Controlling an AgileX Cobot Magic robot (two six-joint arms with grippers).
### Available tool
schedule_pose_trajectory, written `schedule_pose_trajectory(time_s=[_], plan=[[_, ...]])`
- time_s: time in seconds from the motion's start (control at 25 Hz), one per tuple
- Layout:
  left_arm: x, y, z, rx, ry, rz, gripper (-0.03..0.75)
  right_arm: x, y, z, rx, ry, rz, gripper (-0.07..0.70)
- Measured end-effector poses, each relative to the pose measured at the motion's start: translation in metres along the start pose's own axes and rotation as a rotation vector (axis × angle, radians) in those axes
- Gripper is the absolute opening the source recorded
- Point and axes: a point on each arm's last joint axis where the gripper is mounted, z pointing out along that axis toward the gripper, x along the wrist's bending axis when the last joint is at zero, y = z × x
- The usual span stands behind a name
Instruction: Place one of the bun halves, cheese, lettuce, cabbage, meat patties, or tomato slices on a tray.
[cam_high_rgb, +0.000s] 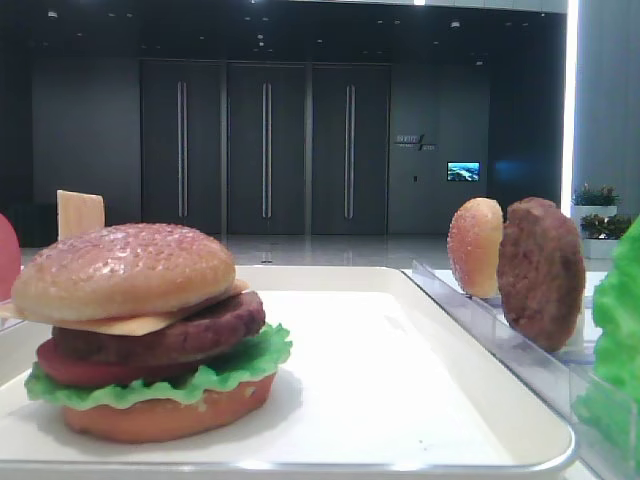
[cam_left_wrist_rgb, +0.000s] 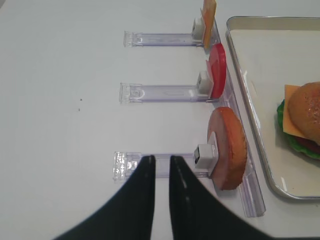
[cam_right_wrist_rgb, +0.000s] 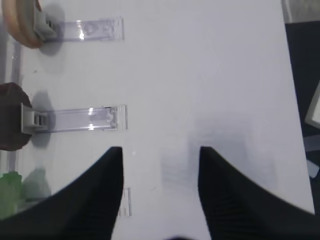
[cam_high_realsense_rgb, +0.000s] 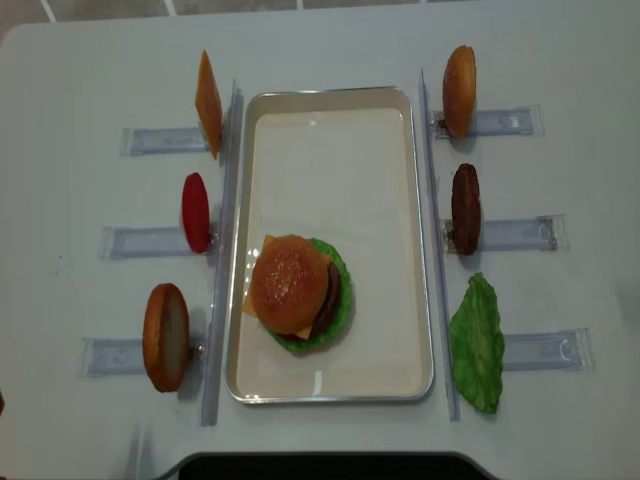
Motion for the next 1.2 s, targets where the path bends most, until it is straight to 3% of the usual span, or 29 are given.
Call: schedule_pose_trajectory(time_s=[0.24,0.44,0.76,0.96,1.2], plan=[[0.000,0.000,0.000,0.000,0.000,0.000,0.076,0.013,-0.038,-0.064,-0.202,-0.028,-0.028,0.326],[0.000,0.000,0.000,0.000,0.000,0.000,0.076,0.022,-0.082,-0.085,-0.304,-0.043,-0.040,0.318],[0.000,0.000,0.000,0.000,0.000,0.000,0.076,0.030,-0.148,-0.070,-0.354,-0.045,0.031,0.316],[0.000,0.000,0.000,0.000,0.000,0.000,0.076,0.027,-0.178,-0.054,-0.367,-0.091,0.085,0.316],[0.000,0.000,0.000,0.000,0.000,0.000,0.076,0.027,-0.199,-0.040,-0.386,-0.113,0.090,0.314]])
